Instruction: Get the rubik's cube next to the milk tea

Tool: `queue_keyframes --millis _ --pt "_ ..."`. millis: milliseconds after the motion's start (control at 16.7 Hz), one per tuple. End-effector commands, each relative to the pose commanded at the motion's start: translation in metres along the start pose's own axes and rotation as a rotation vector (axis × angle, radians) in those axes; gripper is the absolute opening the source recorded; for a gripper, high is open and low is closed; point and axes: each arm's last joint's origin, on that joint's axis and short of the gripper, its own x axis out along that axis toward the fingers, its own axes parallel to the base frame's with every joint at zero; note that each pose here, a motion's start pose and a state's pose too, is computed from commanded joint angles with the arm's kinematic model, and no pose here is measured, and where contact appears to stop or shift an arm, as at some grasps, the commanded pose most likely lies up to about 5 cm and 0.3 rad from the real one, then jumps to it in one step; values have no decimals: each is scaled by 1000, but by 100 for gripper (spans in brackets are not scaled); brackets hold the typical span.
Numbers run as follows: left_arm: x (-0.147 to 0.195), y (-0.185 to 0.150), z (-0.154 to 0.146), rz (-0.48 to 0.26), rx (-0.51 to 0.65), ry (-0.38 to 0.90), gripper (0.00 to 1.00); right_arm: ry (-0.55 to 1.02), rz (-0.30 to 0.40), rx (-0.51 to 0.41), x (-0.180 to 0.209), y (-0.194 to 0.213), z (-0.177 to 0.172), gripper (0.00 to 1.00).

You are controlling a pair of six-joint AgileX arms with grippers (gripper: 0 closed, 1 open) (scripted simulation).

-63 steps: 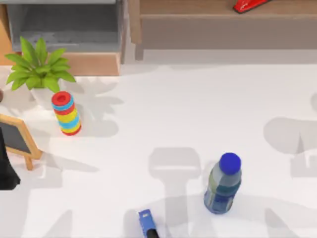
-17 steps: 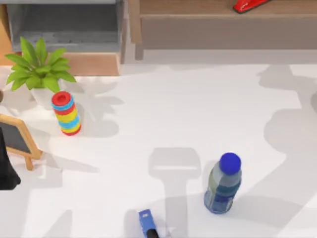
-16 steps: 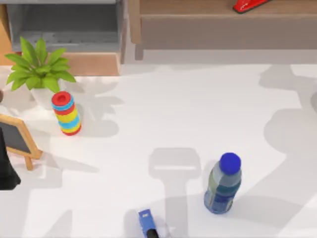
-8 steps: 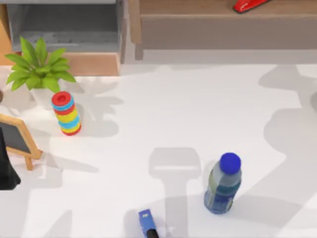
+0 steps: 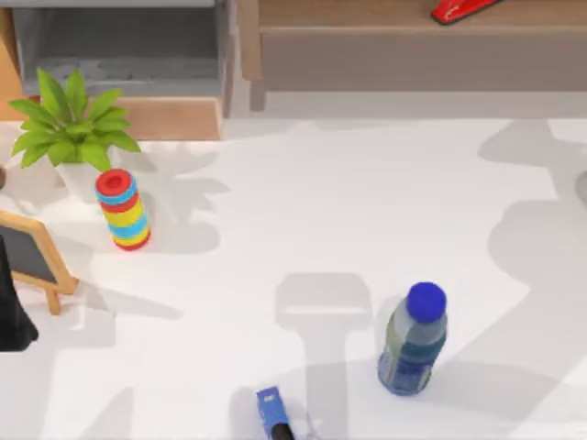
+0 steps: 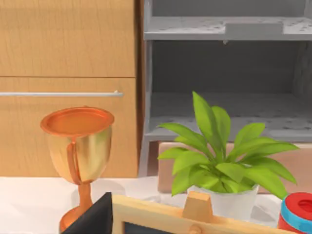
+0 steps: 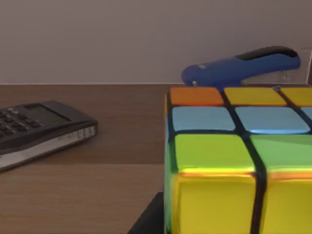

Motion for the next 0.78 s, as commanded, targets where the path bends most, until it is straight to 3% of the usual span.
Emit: queue_keyframes --millis 780 --pt "0 0 0 0 0 0 100 1 -1 3 0 -1 9 0"
